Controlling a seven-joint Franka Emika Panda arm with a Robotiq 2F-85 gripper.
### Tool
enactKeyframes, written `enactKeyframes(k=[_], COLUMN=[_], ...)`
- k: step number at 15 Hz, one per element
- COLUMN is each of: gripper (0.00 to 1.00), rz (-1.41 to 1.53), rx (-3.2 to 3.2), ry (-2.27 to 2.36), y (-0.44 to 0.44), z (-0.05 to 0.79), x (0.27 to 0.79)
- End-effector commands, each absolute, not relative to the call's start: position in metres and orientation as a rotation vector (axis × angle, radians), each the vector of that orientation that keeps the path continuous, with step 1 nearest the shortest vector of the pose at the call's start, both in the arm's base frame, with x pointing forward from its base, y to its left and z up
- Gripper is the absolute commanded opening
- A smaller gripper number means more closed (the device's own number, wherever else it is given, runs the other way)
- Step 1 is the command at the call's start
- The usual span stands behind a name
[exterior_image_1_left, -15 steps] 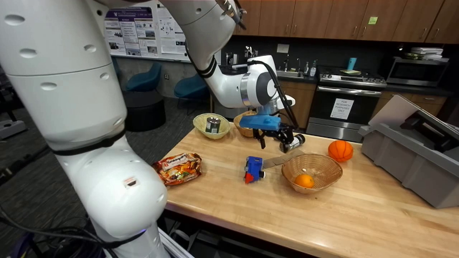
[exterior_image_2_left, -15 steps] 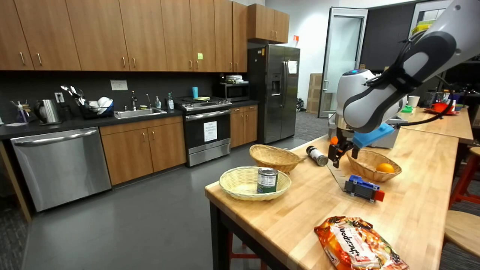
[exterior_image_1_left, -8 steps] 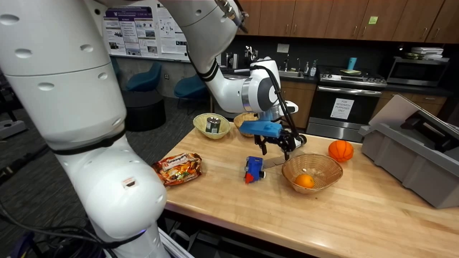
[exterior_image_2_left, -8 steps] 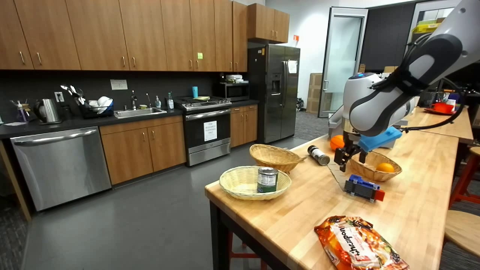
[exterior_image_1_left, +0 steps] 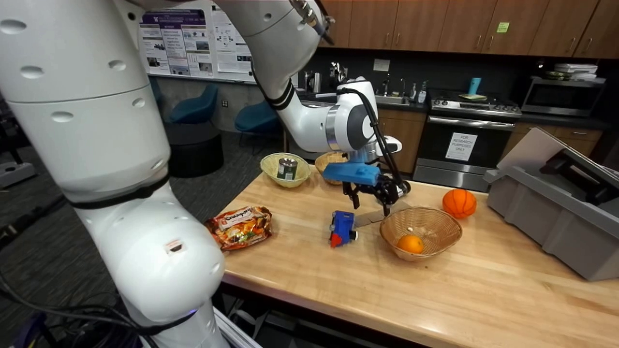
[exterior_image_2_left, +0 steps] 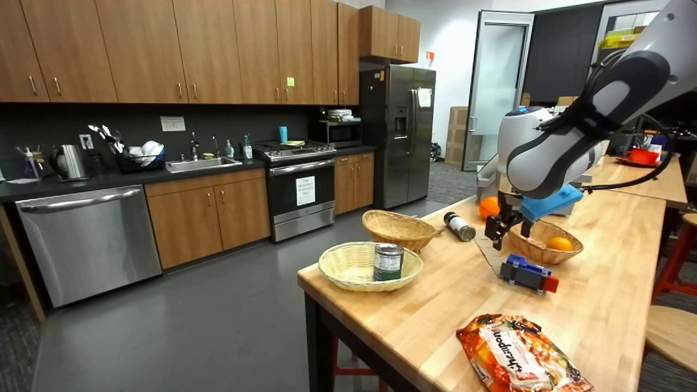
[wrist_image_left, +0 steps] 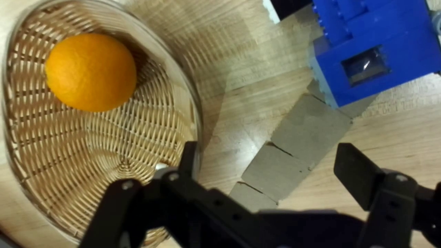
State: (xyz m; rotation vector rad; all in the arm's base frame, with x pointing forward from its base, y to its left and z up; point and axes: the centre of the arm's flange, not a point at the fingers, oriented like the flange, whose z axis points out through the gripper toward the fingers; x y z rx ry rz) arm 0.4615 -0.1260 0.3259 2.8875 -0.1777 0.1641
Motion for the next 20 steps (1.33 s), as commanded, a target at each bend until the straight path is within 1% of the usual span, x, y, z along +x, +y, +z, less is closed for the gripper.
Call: enactKeyframes(k=[1,5,13,20], gripper=[1.00,1.00,1.00,1.00], rz=[0.171,0.162,0.089,0.173], rx=[2.851,2.809,2.817,2.857], ry=[-0.190,-0.228,-0.333,-0.449], y=[-0.133,-0.151,-0.170,-0.176], z=[0.340,0.354,0.346,0.379], x=[0.466,0.463,0.445,0.448])
